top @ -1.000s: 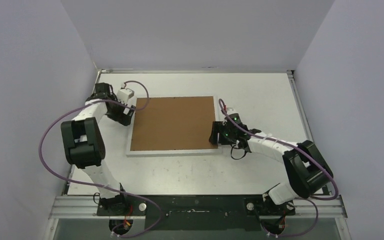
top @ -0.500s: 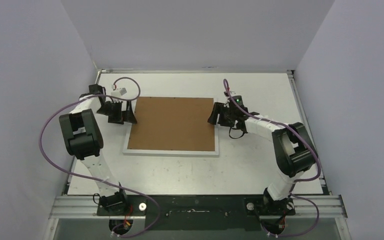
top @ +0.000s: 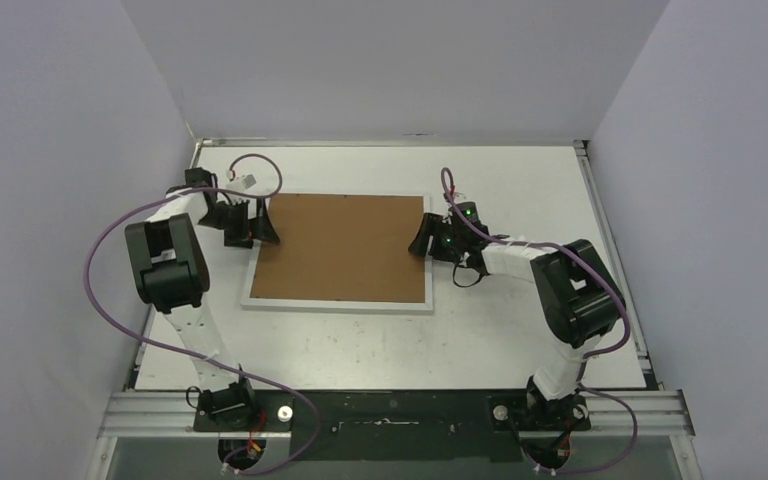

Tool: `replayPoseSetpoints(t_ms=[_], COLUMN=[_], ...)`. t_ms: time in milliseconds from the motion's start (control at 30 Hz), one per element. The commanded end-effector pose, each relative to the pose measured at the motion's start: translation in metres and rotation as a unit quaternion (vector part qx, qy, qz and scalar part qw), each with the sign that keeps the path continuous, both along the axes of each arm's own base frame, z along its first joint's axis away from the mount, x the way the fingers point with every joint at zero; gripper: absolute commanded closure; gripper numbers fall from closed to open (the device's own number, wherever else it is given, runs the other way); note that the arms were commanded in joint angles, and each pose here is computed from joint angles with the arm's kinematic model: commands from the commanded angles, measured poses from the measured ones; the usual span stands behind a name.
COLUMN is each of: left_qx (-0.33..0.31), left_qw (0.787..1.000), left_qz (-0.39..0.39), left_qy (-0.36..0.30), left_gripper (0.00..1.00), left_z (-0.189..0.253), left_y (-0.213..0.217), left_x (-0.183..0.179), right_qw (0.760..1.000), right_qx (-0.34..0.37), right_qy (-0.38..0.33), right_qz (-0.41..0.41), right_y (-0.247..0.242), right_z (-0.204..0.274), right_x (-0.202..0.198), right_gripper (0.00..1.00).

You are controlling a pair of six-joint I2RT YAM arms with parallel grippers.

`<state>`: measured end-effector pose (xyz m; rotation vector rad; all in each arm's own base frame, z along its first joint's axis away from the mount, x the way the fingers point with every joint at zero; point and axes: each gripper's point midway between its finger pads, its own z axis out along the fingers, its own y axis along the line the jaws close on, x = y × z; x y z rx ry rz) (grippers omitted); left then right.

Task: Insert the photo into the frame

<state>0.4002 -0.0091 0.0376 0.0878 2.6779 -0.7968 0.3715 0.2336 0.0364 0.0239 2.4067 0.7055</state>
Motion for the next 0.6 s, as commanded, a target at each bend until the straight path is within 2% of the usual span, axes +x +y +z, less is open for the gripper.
replayPoseSetpoints(t_ms=[0,167,333,567], left_qx=[-0.121,-0.171,-0.204,-0.234], left_qw=[0.992,0.982,0.974,0.960], left_qz=[-0.028,-0.038,-0.038,-0.054], left_qy=[-0.012,-0.065,-0.088,-0.142], left_gripper=[0.16,0.18,0.19,0.20], left_z=[0.052,0.122,0.166,0.236], left_y=[-0.056,-0.077,-0.086,-0.105], left_x=[-0.001,0.008,0.008,0.003], right_qw=[0.996,0.994,0.991,0.969], right_qx=[0.084,0.104,0.133,0.246], right_qy=[-0.003,0.005,0.009,0.013], right_qz=[0.024,0.022,0.013,-0.009], right_y=[0.038,0.046,0.044,0.040], right_z=[0.005,-0.001,-0.002,0.008], right_x=[-0.015,-0.024,-0.030,-0.037], right_gripper=[0.37,0.37,0.37,0.36])
